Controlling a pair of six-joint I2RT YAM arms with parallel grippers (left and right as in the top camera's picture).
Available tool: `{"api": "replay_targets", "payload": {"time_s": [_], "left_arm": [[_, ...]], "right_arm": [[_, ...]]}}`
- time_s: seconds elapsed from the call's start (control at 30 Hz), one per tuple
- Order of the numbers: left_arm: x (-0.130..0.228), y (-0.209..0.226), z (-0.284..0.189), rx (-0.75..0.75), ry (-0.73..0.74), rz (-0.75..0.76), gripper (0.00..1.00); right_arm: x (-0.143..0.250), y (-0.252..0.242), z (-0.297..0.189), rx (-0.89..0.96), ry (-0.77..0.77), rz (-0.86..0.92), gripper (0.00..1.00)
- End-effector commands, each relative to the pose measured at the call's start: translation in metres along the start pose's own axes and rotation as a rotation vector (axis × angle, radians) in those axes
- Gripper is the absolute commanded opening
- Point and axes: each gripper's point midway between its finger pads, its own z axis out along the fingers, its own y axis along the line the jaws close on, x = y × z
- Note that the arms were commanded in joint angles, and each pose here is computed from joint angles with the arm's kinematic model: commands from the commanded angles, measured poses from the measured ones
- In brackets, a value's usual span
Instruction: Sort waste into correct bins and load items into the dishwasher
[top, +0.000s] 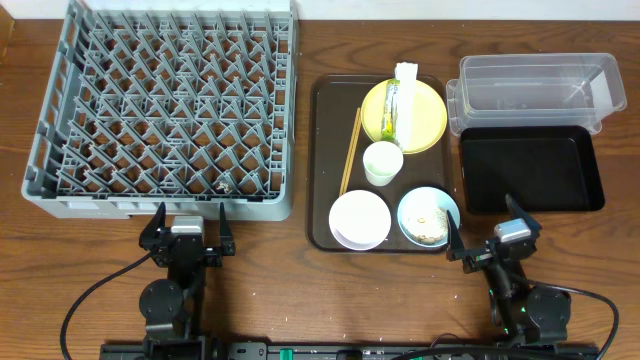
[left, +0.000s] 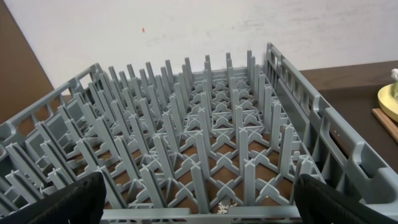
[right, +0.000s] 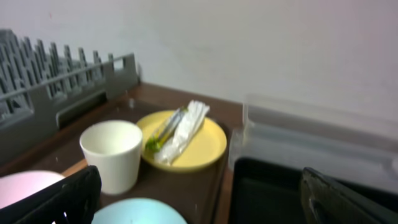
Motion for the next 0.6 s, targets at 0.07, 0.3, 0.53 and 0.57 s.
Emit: {"api": "replay_targets", "payload": {"time_s": [0.07,0.3,0.53,0.57], "left_arm": [[0.014,-0.005,0.001,0.02,0.042,0.012,0.98],[0.014,-0.005,0.001,0.02,0.042,0.012,0.98],[0.014,-0.005,0.001,0.02,0.042,0.012,0.98],[0.014,-0.005,0.001,0.02,0.042,0.012,0.98]], "right_arm": [[-0.015,0.017,-0.002,-0.096,-0.055,-0.015,0.99],[-0.047,0.015,-0.009,-0.092,-0.086,-0.014,0.99],[-0.1,0.017,-0.013,-0.121,-0.092,-0.039,0.99],[-0.109,0.016,-0.011,-0.122,-0.086,-0.038,0.99]]}}
